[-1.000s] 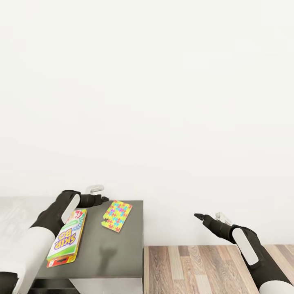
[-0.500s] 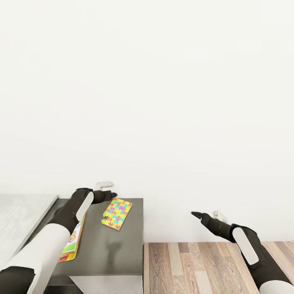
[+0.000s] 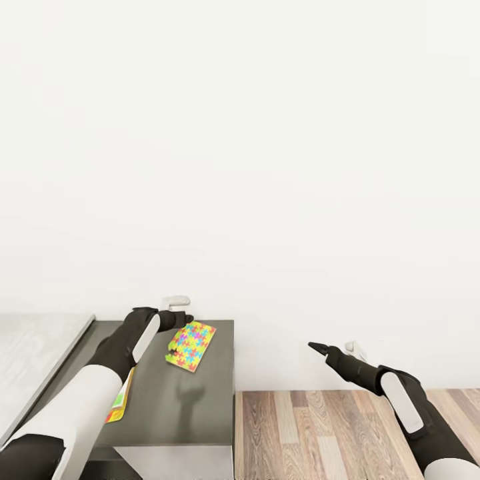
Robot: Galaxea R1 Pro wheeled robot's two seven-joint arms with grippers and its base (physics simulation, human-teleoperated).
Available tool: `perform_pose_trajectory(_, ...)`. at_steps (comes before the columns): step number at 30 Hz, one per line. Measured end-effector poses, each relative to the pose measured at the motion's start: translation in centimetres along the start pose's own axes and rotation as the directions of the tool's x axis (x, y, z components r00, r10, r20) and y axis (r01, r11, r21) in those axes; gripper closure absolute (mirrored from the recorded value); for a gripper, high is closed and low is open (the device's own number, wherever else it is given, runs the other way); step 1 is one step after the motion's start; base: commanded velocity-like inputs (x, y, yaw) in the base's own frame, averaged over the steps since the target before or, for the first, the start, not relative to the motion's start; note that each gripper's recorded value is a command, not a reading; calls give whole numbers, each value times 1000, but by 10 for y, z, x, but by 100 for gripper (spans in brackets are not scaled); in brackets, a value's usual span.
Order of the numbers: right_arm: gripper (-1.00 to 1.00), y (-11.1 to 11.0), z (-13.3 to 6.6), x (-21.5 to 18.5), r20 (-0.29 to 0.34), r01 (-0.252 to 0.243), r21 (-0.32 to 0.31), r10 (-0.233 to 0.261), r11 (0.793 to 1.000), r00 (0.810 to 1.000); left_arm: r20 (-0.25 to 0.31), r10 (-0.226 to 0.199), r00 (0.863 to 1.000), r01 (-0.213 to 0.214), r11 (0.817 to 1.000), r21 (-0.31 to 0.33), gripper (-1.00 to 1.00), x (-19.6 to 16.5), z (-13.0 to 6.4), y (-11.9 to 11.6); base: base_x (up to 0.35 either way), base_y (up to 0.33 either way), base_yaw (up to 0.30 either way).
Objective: Put all the toys in the child's room - the three board games (two on the bed and one on the table), the two jigsaw puzzles on the table, and the tennis ball on the table - inside the toy box on the table in the child's room.
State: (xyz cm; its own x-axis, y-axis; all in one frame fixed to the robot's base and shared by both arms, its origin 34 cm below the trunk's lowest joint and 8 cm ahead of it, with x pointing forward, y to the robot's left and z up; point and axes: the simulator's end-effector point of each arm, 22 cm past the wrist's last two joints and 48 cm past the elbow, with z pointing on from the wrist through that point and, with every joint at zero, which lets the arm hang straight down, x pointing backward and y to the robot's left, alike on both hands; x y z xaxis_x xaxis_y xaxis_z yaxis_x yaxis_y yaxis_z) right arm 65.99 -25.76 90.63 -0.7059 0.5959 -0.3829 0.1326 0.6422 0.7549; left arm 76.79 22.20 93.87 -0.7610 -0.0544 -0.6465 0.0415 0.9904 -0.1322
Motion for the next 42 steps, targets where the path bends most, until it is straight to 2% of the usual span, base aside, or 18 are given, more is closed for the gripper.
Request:
perform_pose_trajectory(4, -100, -2, 2, 2, -6, -4, 2, 4, 1000, 1000, 16, -1, 1000, 1, 1000, 0, -100, -2, 3, 0, 0, 0, 0)
perform_pose_trajectory(12, -100, -8, 4, 6, -16, -11, 9, 11, 1000, 1000, 13, -4, 1000, 4, 1000, -4, -100, 2, 8, 2, 0, 0, 0)
perform_pose_trajectory(17, -100, -11, 5, 8, -21, -14, 14, 14, 1000, 1000, 13, -7, 1000, 7, 1000, 13, -100, -4, 11, -12, 0, 0, 0)
perform_pose_trajectory(23, -100, -15, 6, 10, -26, -17, 21, 18, 1000, 999, 7, -10, 1000, 10, 1000, 20, -100, -4, 14, -17, 0, 0, 0)
perform_pose_trajectory(32, -100, -24, 8, 14, -37, -20, 35, 21, 999, 999, 17, -13, 1000, 13, 1000, 14, -100, -16, 17, -12, 0, 0, 0)
perform_pose_trajectory(42, -100, -30, 12, 21, -51, -28, 45, 30, 999, 998, 7, -14, 1000, 14, 1000, 17, -100, -14, 23, -15, 0, 0, 0)
